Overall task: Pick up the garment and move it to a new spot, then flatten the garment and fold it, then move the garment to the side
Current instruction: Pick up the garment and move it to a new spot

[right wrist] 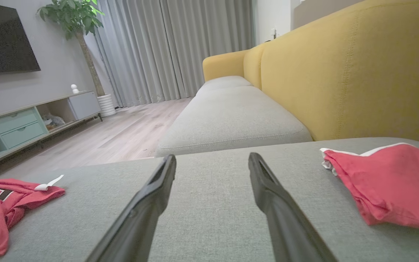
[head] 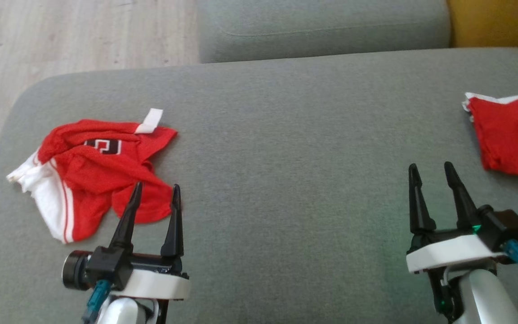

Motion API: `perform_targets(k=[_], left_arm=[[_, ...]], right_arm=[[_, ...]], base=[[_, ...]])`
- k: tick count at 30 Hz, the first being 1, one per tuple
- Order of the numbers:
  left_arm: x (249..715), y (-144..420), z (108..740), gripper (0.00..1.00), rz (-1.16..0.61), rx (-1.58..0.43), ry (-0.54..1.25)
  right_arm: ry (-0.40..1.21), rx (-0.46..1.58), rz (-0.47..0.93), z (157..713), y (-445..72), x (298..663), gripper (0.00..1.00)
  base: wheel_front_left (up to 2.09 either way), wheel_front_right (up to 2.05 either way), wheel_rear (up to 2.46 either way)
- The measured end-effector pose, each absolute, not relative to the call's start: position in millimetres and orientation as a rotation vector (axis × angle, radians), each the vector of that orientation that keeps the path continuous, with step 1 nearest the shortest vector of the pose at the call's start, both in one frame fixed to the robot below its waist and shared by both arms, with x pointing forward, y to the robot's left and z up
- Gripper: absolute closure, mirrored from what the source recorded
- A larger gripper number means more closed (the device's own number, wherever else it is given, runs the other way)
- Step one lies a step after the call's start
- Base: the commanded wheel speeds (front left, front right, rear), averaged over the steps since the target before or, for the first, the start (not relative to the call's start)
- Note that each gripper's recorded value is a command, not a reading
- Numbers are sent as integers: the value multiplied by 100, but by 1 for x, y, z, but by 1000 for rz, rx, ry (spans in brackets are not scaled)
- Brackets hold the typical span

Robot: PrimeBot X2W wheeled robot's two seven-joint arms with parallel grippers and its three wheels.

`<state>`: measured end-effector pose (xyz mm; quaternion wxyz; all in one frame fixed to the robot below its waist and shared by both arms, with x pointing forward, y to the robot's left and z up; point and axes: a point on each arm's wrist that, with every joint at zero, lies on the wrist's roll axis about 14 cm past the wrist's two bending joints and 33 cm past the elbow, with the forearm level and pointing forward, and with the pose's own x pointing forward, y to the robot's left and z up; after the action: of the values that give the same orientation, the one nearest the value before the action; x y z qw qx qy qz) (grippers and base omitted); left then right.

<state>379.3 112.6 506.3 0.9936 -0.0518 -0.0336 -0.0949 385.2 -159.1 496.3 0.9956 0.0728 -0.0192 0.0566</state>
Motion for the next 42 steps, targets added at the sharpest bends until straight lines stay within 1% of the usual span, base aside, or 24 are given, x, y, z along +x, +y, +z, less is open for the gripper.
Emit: perform_targets(k=[5, 13, 20, 27, 31, 36, 39, 40, 41, 42], left_arm=[[372, 129, 509, 0, -142, -99, -77], [346, 169, 506, 0, -18, -87, -74], [312, 201, 498, 0, 96, -84, -60], [296, 215, 496, 0, 148, -89, -58], [299, 214, 489, 0, 142, -82, -33], [311, 203, 467, 0, 92, -69, 46], [331, 185, 453, 0, 0, -39, 113], [346, 170, 440, 0, -76, -9, 181], [354, 163, 436, 0, -110, 3, 207], [354, 163, 436, 0, -110, 3, 207]], right_arm=[[-24, 146, 199, 493, -130, 386, 0], [62, 149, 359, 469, -77, 368, 0], [53, 157, 503, 477, -29, 366, 0], [49, 158, 564, 481, -9, 365, 0], [67, 163, 562, 475, -10, 366, 0], [94, 163, 538, 464, -16, 372, 0], [97, 164, 520, 460, -21, 382, 0], [98, 168, 509, 458, -24, 388, 0], [100, 169, 504, 456, -25, 391, 0], [100, 169, 504, 456, -25, 391, 0]], base=[[0, 0, 0], [0, 0, 0], [0, 0, 0], [0, 0, 0], [0, 0, 0], [0, 0, 0], [0, 0, 0], [0, 0, 0], [0, 0, 0], [0, 0, 0]])
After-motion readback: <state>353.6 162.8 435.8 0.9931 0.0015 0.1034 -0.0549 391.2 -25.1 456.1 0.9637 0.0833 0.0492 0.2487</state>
